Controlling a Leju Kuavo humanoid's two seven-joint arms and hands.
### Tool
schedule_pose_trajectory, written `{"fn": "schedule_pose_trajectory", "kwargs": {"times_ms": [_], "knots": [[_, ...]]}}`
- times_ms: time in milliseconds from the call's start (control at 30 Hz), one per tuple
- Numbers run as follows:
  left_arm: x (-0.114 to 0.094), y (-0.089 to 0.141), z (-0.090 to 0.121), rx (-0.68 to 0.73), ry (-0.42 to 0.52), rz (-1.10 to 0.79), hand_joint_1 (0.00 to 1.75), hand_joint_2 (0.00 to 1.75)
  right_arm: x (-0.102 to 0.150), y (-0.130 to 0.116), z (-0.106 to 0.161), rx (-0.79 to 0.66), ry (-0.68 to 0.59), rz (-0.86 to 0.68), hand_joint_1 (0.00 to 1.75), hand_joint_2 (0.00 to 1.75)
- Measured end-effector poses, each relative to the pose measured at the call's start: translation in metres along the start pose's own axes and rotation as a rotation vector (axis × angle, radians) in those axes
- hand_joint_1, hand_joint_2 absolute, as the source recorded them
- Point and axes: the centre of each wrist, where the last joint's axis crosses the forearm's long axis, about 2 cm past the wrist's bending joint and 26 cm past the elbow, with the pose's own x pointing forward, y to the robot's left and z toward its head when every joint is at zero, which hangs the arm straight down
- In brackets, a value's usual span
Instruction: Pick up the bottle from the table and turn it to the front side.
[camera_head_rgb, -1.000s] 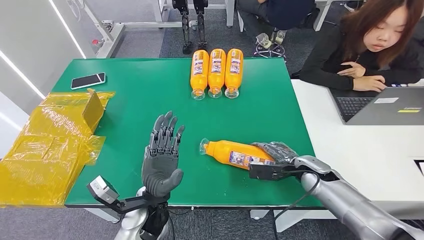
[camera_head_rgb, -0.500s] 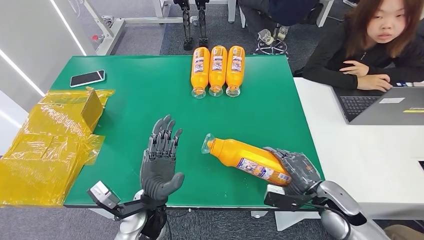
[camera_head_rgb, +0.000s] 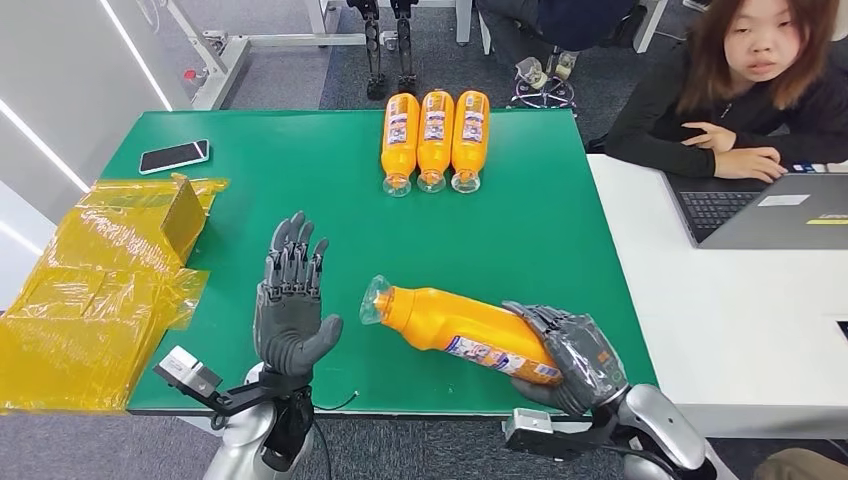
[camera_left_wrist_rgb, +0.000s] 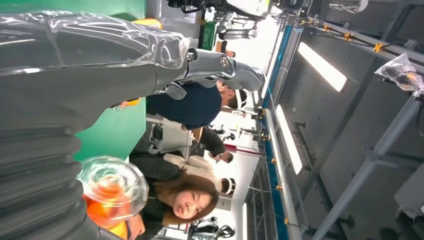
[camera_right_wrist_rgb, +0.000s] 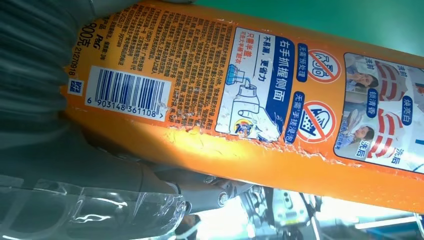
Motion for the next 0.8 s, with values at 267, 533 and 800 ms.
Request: {"fn": "schedule_pose_trajectory", "kwargs": {"times_ms": [267, 533, 800], "knots": [[0.0, -0.006, -0.002, -0.051, -0.01, 0.108, 0.0, 1.75, 0.027, 0.012, -0.015, -0.088, -0.052, -0.049, 1.75, 1.75], [0.001, -0.02, -0.003, -0.076, -0.015, 0.235, 0.0, 1.75, 0.056, 0.024, -0.031, -0.133, -0.097, -0.1, 1.75, 1.75], [0.003, -0.032, -0.011, -0.119, -0.017, 0.317, 0.0, 1.75, 0.096, 0.036, -0.054, -0.144, -0.141, -0.214, 1.75, 1.75]]}}
